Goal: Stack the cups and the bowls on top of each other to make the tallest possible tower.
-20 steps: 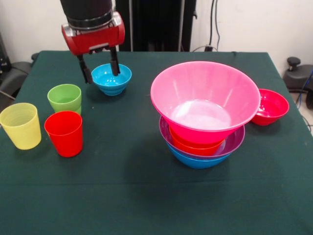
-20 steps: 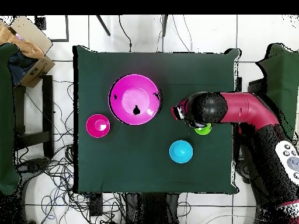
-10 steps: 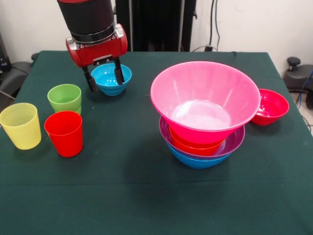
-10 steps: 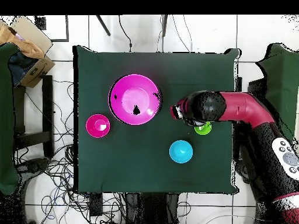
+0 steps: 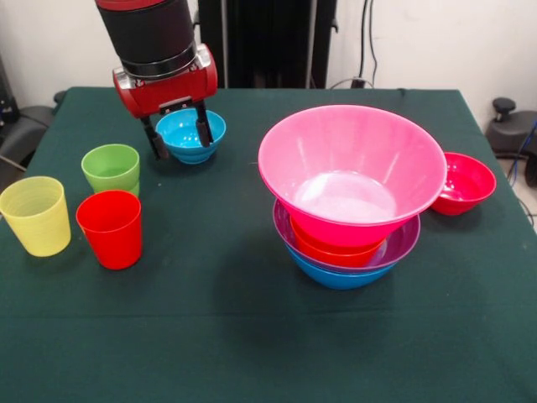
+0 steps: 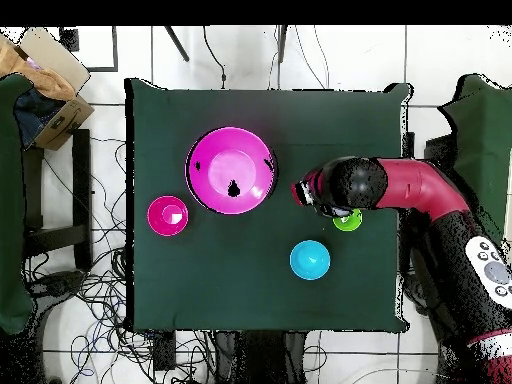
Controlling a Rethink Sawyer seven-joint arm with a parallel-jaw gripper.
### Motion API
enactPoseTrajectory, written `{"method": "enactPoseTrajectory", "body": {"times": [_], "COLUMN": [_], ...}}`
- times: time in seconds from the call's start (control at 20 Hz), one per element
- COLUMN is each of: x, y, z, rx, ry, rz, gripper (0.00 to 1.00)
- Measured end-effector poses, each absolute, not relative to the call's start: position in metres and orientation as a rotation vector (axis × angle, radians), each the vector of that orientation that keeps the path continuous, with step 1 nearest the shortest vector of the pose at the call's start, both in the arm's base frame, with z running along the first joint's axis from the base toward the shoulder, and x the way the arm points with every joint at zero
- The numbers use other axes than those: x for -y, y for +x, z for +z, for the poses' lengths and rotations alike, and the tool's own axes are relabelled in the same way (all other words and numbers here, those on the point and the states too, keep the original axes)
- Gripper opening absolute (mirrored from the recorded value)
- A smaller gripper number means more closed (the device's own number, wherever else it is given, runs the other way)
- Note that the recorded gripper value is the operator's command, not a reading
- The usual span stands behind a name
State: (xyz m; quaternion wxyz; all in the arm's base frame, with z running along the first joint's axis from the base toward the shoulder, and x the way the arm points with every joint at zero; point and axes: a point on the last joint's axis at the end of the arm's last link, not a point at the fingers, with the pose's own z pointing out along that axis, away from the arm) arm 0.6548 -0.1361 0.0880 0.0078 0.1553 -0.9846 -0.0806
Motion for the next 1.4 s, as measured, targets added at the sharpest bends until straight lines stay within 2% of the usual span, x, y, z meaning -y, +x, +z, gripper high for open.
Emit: {"method": "enactPoseTrajectory", "body": {"times": [1.4], "x": [0.137], "y": [0.641], "z": [0.084], "rx": [2.97], "ry": [0.522], "rz": [-0.198], "gripper": [1.0]}}
